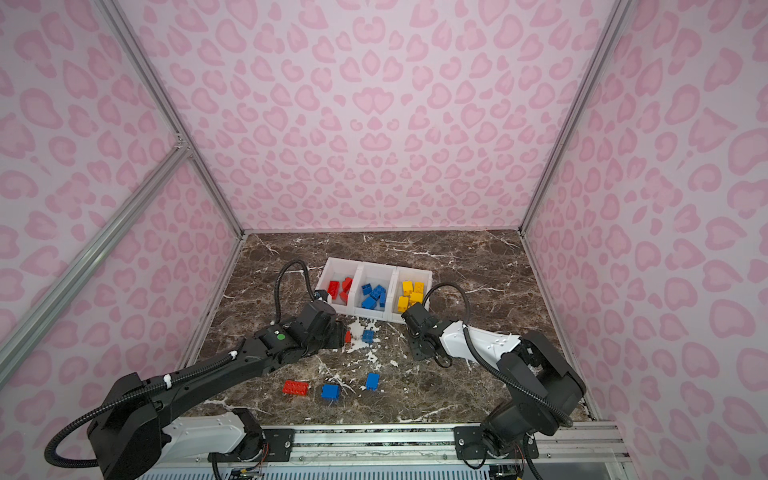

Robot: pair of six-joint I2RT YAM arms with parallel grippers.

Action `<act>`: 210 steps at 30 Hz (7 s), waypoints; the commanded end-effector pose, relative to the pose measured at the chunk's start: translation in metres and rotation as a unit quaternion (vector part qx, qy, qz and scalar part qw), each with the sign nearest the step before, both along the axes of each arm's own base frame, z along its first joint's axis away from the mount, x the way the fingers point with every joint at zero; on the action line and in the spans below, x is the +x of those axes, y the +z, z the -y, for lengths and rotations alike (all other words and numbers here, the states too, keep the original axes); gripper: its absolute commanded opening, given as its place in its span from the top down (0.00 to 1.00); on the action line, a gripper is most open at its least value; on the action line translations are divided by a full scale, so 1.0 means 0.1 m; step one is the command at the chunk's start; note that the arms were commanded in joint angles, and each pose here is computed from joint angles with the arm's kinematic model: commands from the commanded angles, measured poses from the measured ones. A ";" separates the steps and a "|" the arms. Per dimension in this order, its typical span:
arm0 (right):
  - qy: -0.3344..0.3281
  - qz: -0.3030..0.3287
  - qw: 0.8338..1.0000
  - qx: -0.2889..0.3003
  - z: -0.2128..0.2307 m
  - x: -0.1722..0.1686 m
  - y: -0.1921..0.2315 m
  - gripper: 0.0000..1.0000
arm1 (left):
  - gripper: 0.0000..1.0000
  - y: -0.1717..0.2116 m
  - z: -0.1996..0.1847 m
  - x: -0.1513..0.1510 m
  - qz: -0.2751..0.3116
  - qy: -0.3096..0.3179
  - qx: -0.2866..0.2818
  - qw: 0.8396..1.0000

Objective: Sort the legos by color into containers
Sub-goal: 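Carry the small yellow brick into the yellow compartment and release it, then lower the left gripper onto a loose blue brick near the robot and close, then carry the blue brick into the middle compartment and release it, then lower the left gripper onto a loose red brick near the tray and close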

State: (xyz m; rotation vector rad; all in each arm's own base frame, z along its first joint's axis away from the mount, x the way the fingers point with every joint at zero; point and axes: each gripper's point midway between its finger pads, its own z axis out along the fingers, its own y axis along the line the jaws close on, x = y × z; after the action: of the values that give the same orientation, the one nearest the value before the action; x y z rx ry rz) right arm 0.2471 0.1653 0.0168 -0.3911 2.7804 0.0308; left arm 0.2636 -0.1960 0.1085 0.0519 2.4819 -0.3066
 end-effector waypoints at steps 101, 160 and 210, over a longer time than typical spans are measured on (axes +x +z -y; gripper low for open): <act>-0.053 0.086 0.993 0.060 -0.22 1.14 1.01 0.35 | 0.58 -0.18 0.44 -0.81 -0.059 -0.120 0.101 0.986; -0.067 0.096 0.989 0.090 -0.25 0.52 1.17 0.36 | 0.34 0.35 0.56 1.18 0.028 -0.064 0.050 0.996; -0.051 0.072 0.992 0.090 -0.53 0.32 0.89 0.35 | 0.38 -0.78 -0.37 0.74 -0.075 -0.189 0.195 0.960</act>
State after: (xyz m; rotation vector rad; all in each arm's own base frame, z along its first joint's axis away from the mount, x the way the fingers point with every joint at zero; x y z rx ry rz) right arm 0.2781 0.2194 0.1081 -0.2106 2.6268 0.2293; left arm 0.3382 -0.1523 0.0304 0.6604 2.6350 0.0699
